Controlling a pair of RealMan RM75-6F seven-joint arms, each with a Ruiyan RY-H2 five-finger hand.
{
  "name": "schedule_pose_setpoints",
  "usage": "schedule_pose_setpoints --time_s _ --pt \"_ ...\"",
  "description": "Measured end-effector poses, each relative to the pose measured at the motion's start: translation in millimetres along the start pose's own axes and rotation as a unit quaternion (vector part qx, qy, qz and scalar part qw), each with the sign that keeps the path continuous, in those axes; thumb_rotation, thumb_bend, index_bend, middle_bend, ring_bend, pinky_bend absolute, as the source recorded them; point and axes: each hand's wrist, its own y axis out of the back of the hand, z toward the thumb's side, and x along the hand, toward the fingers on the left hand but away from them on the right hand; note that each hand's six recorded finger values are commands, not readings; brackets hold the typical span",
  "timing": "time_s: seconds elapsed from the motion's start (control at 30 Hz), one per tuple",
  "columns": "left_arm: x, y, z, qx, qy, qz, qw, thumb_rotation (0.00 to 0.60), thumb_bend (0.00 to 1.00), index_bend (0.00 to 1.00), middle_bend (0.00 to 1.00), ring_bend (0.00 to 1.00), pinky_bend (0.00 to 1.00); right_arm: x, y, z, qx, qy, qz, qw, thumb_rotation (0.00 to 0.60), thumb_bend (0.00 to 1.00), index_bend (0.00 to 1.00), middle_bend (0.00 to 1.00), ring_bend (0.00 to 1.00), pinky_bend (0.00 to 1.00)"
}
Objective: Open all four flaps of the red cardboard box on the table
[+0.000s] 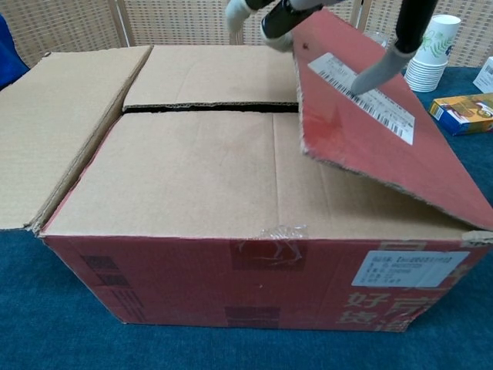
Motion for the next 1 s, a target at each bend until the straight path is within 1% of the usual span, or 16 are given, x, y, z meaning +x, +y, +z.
schedule_pose_setpoints --time_s 0.2,0.4,0.53,0.77,0.87,1.0 --pt "0 0 0 -0.001 0.0 -0.002 1.0 0.561 0.0 0.2 0.02 0.0 0.07 12 -8 -16 0.009 -0.023 0.017 0.9995 0.267 0.28 0.68 0.16 0.0 0.18" --pt "-1 -1 1 -0.002 -0.002 -0.004 1.0 0.563 0.0 0.2 0.02 0.0 0.07 25 -22 -30 0.01 -0.047 0.04 0.9981 0.263 0.28 0.68 0.16 0.0 0.18" --pt "-1 -2 1 -0.001 -0.003 -0.005 1.0 0.565 0.0 0.2 0.02 0.0 0.07 38 -35 -39 0.006 -0.065 0.057 0.9962 0.264 0.28 0.67 0.16 0.0 0.19" --pt "-1 -3 2 0.0 -0.004 -0.007 1.0 0.566 0.0 0.2 0.02 0.0 0.07 60 -60 -48 -0.003 -0.087 0.093 0.9919 0.266 0.28 0.66 0.16 0.0 0.19" --pt "-1 -4 2 0.0 -0.004 -0.008 1.0 0.562 0.0 0.2 0.02 0.0 0.07 72 -71 -51 -0.007 -0.096 0.109 0.9895 0.267 0.28 0.63 0.15 0.0 0.19" --pt "-1 -5 3 0.0 -0.005 -0.01 0.9999 0.562 0.0 0.2 0.02 0.0 0.07 84 -82 -53 -0.009 -0.102 0.123 0.9871 0.262 0.28 0.54 0.13 0.0 0.19"
